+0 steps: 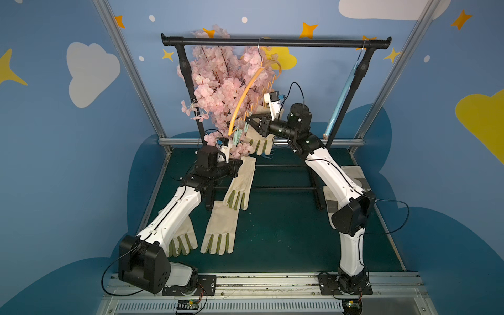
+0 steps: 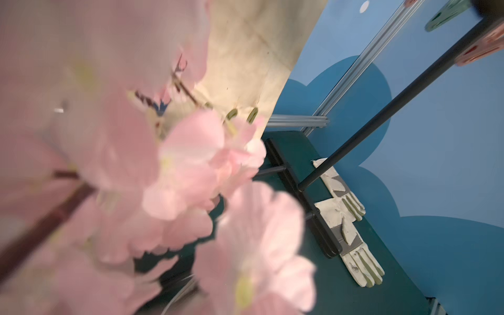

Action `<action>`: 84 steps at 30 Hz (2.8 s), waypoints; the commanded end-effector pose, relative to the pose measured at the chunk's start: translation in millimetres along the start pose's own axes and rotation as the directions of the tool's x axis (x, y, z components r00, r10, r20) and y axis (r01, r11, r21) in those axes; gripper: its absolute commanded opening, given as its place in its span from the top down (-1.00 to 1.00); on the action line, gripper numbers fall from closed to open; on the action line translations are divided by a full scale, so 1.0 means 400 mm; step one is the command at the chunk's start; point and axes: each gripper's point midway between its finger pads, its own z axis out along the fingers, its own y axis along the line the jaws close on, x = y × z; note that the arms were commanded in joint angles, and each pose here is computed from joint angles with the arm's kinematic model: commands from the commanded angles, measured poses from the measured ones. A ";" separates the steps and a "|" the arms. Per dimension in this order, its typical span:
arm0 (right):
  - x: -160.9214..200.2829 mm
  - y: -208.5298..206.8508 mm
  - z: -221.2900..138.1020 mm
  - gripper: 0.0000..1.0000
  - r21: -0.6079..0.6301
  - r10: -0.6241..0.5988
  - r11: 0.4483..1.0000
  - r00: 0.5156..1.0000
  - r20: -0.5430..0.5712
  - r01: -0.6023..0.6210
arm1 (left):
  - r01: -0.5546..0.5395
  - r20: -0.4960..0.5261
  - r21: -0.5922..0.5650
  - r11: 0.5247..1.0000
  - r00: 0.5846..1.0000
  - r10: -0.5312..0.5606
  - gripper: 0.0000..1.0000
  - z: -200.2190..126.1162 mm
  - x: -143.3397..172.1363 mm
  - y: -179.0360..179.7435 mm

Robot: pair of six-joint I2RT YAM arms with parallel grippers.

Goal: Clip the gloves onto a hanger to dry
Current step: Clamp the glove onto the hanger.

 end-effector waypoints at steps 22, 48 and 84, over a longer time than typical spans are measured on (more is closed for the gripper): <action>-0.026 0.051 -0.016 0.53 -0.043 -0.017 0.999 1.000 0.013 0.017 | -0.099 0.167 0.247 0.964 0.984 0.058 0.94 -0.067 -0.269 -0.075; -0.035 0.024 -0.021 0.55 -0.068 0.032 0.997 0.999 0.029 -0.030 | -0.094 0.134 0.396 0.913 0.990 0.043 0.94 -0.086 -0.294 -0.110; -0.029 0.010 -0.033 -0.45 -0.026 0.038 0.999 0.999 0.033 -0.037 | -0.044 0.115 0.368 0.929 0.993 0.001 0.44 -0.057 -0.280 -0.065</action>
